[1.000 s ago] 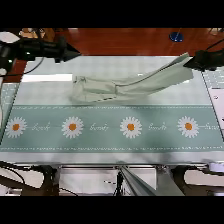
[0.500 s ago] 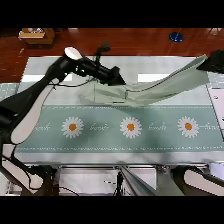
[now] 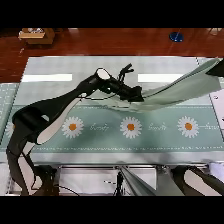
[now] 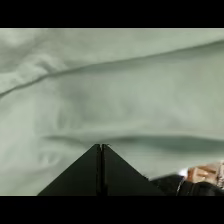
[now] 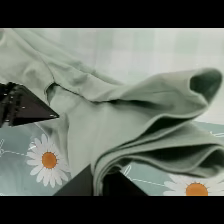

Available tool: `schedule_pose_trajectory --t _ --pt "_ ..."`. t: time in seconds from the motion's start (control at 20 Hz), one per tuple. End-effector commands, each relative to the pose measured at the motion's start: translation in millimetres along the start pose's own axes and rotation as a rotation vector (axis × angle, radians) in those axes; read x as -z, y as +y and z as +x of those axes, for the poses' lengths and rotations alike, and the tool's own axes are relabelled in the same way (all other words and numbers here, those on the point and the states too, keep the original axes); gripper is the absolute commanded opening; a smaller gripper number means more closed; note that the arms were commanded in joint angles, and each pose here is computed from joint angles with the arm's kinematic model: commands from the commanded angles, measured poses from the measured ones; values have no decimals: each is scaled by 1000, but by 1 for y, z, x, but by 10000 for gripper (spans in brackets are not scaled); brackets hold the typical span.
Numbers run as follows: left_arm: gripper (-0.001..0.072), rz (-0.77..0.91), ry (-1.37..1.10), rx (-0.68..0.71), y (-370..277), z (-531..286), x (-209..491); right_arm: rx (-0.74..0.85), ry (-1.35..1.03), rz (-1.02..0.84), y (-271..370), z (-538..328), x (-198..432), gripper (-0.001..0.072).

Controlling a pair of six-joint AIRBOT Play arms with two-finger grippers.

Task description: Fold the shirts.

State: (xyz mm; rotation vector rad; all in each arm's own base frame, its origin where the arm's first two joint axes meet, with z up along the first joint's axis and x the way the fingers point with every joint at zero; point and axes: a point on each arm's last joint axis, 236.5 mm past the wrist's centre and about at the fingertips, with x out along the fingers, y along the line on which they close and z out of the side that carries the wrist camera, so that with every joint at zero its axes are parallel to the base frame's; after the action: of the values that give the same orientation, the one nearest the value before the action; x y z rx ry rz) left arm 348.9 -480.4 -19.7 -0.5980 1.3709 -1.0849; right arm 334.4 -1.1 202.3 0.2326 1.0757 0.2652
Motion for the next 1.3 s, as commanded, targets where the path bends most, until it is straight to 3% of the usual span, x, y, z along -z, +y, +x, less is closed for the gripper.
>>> schedule_pose_trajectory --t 0.0,0.2,0.35,0.5,0.65,0.95,1.25 --pt "22 -88 16 99 -19 32 14 11 -27 -4 10 -18 7 29" --pt "22 -129 67 128 -29 79 48 -18 -52 -4 23 -26 8 29" --pt "21 -201 17 228 -47 91 40 -4 -41 -4 23 -30 14 29" --pt "20 -141 -75 314 -62 48 -1 0 -39 4 22 -30 14 29" --pt "19 16 -211 339 -82 -53 -57 -38 -71 6 30 -30 6 29" --pt "19 350 -467 36 -98 -294 -86 -127 -60 -58 68 5 -13 28" --pt "20 301 -633 -483 -46 -471 -38 -245 -21 -128 140 104 -41 29"
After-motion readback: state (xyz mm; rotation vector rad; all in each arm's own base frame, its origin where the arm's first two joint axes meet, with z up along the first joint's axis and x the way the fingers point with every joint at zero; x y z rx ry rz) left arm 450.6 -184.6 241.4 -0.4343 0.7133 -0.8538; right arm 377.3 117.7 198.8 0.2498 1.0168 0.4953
